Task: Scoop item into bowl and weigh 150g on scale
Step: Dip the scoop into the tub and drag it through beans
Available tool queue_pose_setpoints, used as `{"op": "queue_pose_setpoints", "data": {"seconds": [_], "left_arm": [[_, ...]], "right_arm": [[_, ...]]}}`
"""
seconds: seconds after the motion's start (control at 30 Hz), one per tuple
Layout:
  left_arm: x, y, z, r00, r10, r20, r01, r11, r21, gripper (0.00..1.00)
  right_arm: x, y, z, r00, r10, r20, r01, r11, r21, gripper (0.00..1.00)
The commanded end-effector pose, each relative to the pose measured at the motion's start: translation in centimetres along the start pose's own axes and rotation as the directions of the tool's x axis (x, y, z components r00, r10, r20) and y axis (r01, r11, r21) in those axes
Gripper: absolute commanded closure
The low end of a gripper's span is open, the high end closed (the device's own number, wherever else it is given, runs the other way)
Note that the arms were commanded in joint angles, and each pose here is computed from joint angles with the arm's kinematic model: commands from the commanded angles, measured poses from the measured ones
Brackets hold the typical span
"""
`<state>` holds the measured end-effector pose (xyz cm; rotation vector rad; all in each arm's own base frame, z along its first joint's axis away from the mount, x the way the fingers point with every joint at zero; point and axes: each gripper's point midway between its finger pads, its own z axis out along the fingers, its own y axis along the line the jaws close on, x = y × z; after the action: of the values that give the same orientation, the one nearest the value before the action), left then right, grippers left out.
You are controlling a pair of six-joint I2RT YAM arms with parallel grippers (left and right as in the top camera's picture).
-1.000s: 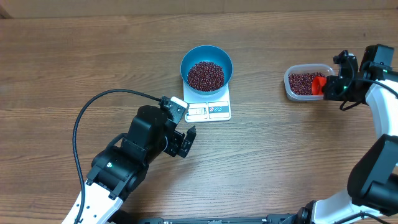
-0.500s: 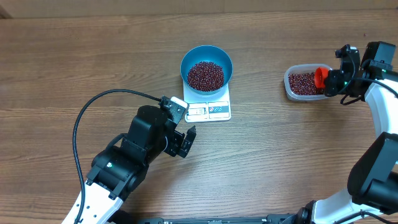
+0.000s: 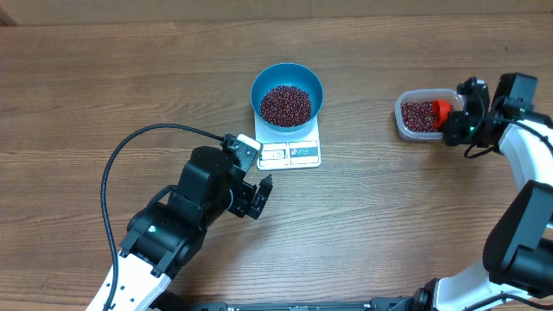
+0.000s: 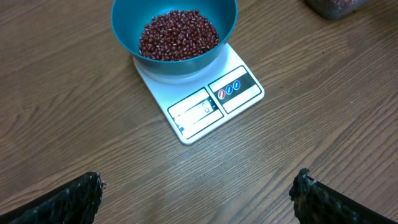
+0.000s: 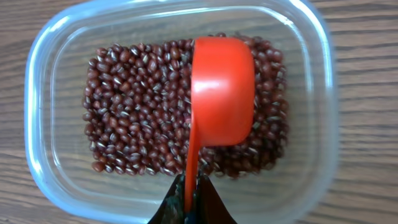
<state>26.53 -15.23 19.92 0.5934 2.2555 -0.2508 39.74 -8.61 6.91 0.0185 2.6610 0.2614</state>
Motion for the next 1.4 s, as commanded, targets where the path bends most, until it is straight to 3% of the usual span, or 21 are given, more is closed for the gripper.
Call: {"op": "queue_pose_setpoints", "data": {"seconds": [0.0,0.23,1.37], "left_arm": [[0.0,-0.4,0.1,1.0,-0.012,-0.001,0.013,1.0,0.016,0.0],[0.0,-0.4,0.1,1.0,-0.012,-0.001,0.013,1.0,0.016,0.0],[0.0,-0.4,0.1,1.0,-0.012,-0.001,0.013,1.0,0.016,0.0]], "right_arm": [[0.8,1.9,0.7,1.0,0.007,-0.009,-0.008,0.994,-0.11,0.96],[0.2,4.0,0.4,1.0,0.012,0.026,-0.006,0.973,-0.232,0.96],[1.4,5.1,1.0,0.998,0.05,-0.032,-0.057,0.95,-0.307,0.96]]}}
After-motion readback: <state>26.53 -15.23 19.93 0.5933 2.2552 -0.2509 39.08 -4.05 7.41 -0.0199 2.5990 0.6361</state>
